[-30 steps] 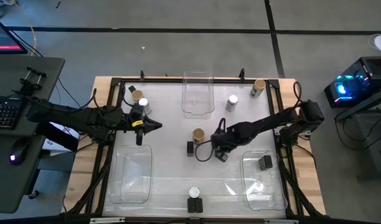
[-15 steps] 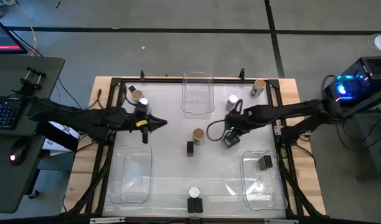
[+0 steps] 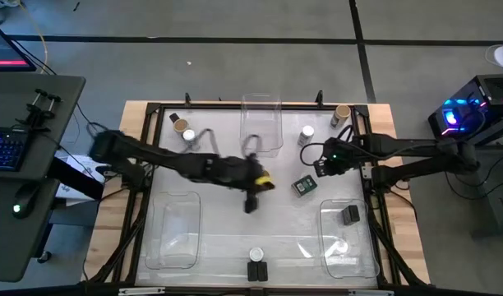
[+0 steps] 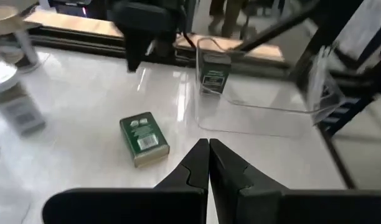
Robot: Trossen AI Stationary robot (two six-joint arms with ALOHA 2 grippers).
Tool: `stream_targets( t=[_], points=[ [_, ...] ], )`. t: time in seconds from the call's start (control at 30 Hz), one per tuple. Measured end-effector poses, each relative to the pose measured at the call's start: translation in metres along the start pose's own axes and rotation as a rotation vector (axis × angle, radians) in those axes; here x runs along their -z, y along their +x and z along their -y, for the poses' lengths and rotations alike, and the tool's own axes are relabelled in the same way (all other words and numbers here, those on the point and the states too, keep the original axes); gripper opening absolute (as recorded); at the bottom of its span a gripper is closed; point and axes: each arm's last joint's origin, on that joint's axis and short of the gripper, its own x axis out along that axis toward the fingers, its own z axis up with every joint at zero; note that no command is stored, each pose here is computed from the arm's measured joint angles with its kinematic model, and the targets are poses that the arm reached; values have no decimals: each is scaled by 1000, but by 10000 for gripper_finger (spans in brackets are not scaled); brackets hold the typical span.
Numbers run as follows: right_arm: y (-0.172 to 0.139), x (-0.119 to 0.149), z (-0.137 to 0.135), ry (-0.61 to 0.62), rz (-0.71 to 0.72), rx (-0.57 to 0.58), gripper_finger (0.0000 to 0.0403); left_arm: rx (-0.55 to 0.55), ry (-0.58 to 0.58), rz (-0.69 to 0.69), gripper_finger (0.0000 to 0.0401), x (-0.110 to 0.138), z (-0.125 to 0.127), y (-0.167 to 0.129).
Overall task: Sort spices by type
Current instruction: Put the black spice can into the right transparent bin
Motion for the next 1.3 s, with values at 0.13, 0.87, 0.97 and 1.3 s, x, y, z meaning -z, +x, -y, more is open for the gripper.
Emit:
stream_targets(
  t=[0.13,0.87,0.97,1.3],
  points=[
    [5,-2,2,88,-1,-12,0,-15,94,-94,0,-10,6,42],
    [20,-20,2,126,-37,9,0,-141,-29,-462,0,83,1,163],
    [28,-22,-1,117,-50,32,0,-161,-40,-453,0,86,0,167],
    [59,-25,-6,23,-156,129,0,-254,-9,-318,0,76,-9,173]
  ],
)
